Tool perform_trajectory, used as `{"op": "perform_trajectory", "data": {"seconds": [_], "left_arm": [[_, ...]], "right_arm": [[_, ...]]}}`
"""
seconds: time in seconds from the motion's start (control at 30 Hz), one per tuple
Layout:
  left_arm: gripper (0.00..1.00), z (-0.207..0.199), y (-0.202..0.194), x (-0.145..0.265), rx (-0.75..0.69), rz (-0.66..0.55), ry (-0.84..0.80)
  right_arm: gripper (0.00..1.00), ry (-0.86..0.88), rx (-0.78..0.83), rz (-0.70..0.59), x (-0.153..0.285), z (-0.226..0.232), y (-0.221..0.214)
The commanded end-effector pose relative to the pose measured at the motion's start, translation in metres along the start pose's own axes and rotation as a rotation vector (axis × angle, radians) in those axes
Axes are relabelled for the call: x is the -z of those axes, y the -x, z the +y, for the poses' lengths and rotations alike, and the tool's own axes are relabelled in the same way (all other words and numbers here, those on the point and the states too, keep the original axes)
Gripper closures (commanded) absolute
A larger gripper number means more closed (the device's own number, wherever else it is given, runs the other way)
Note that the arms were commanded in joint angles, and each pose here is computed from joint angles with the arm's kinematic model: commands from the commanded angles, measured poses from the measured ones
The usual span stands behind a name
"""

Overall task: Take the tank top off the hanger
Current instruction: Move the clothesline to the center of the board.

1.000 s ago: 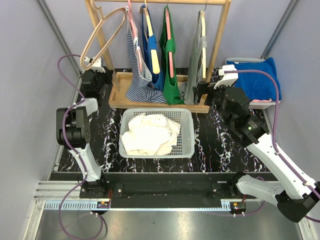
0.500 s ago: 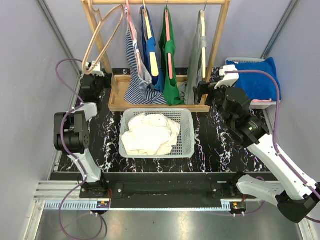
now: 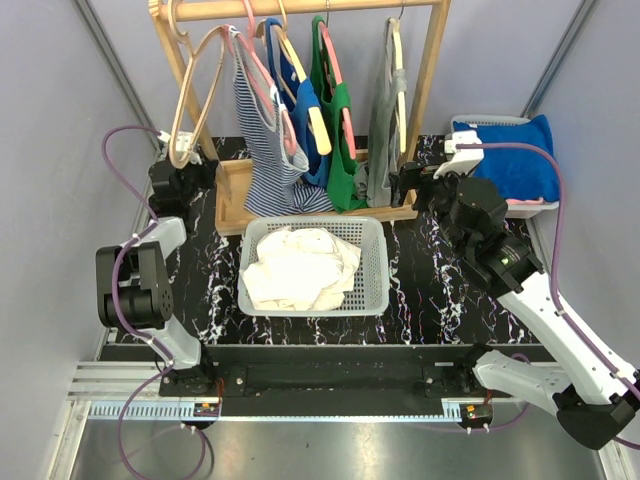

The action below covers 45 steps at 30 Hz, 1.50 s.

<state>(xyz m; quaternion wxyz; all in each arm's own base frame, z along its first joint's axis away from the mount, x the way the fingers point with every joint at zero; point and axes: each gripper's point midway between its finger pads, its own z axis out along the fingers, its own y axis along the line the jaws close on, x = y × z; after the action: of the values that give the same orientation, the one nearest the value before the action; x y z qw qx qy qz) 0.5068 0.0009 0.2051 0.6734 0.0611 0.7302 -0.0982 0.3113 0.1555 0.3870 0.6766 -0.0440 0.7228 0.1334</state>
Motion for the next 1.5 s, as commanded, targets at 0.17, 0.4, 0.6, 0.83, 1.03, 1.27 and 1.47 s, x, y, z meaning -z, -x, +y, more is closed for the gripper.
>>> {"op": "perform_trajectory", "data": {"seconds": [0.17,0.4,0.6,0.83,1.03,1.27,1.47], "left_arm": [[1.00,-0.019,0.004,0.016,0.007,0.021,-0.133],[1.00,-0.017,0.007,0.013,0.007,0.018,-0.133],[1.00,-0.015,0.012,0.007,0.013,0.013,-0.142],[1.00,-0.012,0.019,0.000,0.012,0.006,-0.141],[1.00,-0.011,0.019,-0.001,0.016,0.004,-0.141],[1.00,-0.011,0.021,0.000,0.013,0.001,-0.139],[1.00,-0.011,0.023,0.000,0.015,-0.001,-0.140]], "right_arm": [[0.00,-0.325,-0.032,-0.024,-0.030,-0.085,-0.011],[0.00,-0.358,-0.226,-0.035,-0.093,-0.154,-0.037],[0.00,-0.047,-0.132,0.025,-0.154,-0.117,-0.068],[0.00,-0.046,-0.040,0.075,-0.192,-0.127,-0.085],[0.04,-0.060,-0.015,0.086,-0.221,-0.137,-0.096],[0.39,-0.024,0.000,0.051,-0.235,-0.136,-0.096],[0.79,-0.007,-0.003,-0.001,-0.226,-0.131,-0.085]]}}
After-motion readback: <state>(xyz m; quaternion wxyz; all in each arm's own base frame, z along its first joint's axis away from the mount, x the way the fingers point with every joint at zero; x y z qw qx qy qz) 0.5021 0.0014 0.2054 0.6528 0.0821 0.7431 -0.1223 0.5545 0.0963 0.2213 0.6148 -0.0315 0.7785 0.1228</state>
